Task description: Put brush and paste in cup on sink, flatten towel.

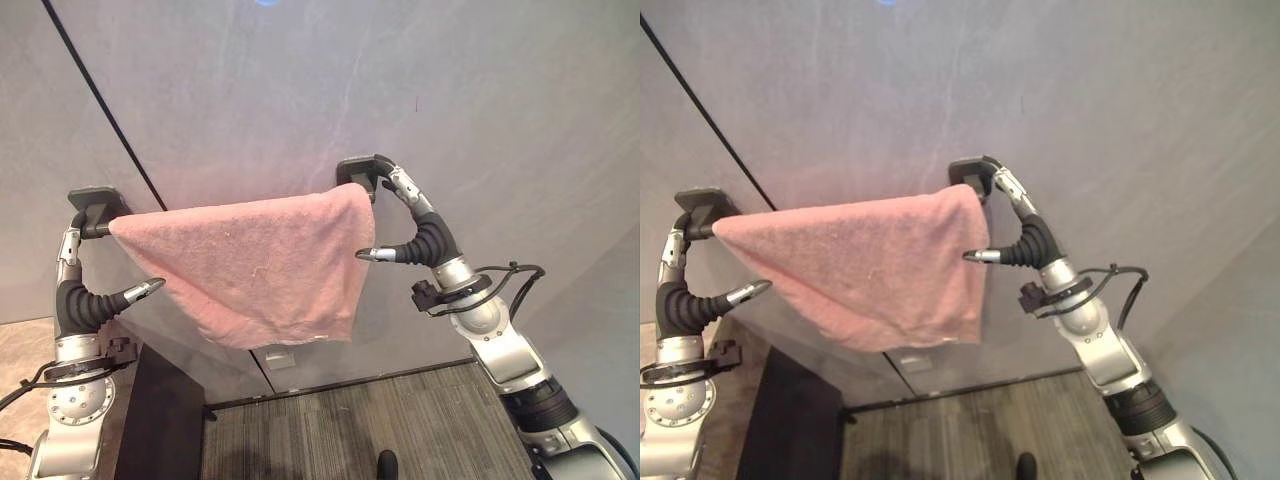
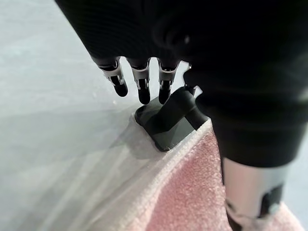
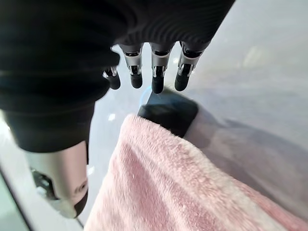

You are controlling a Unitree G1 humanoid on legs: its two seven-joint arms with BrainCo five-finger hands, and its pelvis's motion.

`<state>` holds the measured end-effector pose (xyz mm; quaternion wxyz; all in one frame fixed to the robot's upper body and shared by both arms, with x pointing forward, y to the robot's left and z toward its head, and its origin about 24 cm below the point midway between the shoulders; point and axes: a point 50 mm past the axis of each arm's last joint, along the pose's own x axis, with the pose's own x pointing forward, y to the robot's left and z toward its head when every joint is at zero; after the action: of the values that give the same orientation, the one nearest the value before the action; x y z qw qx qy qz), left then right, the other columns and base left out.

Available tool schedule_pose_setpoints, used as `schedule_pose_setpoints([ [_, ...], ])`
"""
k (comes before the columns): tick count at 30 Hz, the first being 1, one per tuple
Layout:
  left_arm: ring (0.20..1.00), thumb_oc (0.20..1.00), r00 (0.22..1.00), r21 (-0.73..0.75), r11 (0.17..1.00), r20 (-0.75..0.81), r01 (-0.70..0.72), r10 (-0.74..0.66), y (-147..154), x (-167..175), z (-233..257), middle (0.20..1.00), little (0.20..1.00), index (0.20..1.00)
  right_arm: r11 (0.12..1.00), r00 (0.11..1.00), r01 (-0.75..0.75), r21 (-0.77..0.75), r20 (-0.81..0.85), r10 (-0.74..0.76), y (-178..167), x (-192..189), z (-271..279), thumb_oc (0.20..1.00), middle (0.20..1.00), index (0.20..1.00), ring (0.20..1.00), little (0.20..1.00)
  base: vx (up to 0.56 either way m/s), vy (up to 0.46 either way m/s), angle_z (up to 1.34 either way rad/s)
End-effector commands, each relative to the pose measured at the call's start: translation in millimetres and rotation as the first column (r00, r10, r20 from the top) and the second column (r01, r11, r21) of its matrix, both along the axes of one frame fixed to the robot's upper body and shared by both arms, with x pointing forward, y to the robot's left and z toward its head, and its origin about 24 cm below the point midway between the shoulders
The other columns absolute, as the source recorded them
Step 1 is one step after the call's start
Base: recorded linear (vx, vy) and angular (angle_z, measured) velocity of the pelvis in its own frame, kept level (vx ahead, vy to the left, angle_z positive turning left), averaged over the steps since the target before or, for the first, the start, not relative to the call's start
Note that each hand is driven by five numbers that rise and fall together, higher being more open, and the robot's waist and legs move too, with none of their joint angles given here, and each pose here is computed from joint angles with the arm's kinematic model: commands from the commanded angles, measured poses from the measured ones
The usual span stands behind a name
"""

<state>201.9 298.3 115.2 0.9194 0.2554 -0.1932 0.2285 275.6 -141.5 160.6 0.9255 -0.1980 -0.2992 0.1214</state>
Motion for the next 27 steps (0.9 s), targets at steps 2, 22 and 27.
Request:
schedule_pose_setpoints([
  [2, 1.000, 1.000, 0.976, -0.196, 0.977, -0.215, -0.088, 0.044, 11.7, -12.2, -54.5, 1.000, 1.000, 1.000, 0.983, 0.996, 0.066, 0.169, 0.044, -0.075, -19.8, -6.6, 11.2, 1.000, 1.000, 1.000, 1.000, 1.000, -0.01, -0.008, -0.14],
  [22, 1.000, 1.000, 0.837, -0.617, 0.741, -0.529, -0.264, -0.142, -19.9, -35.6, -173.5, 1.000, 1.000, 1.000, 0.937, 0.613, 0.347, -0.038, -0.747, -0.258, -60.8, -36.2, -188.0, 1.000, 1.000, 1.000, 1.000, 1.000, 0.00, -0.002, -0.01],
  [27, 1.000, 1.000, 0.566, -0.512, 0.741, -0.795, -0.434, -0.218, -37.6, -67.3, -234.5, 1.000, 1.000, 1.000, 0.883, 0.291, 0.337, -0.326, -0.856, -0.427, -85.0, -64.9, -253.6, 1.000, 1.000, 1.000, 1.000, 1.000, 0.00, -0.018, 0.07],
])
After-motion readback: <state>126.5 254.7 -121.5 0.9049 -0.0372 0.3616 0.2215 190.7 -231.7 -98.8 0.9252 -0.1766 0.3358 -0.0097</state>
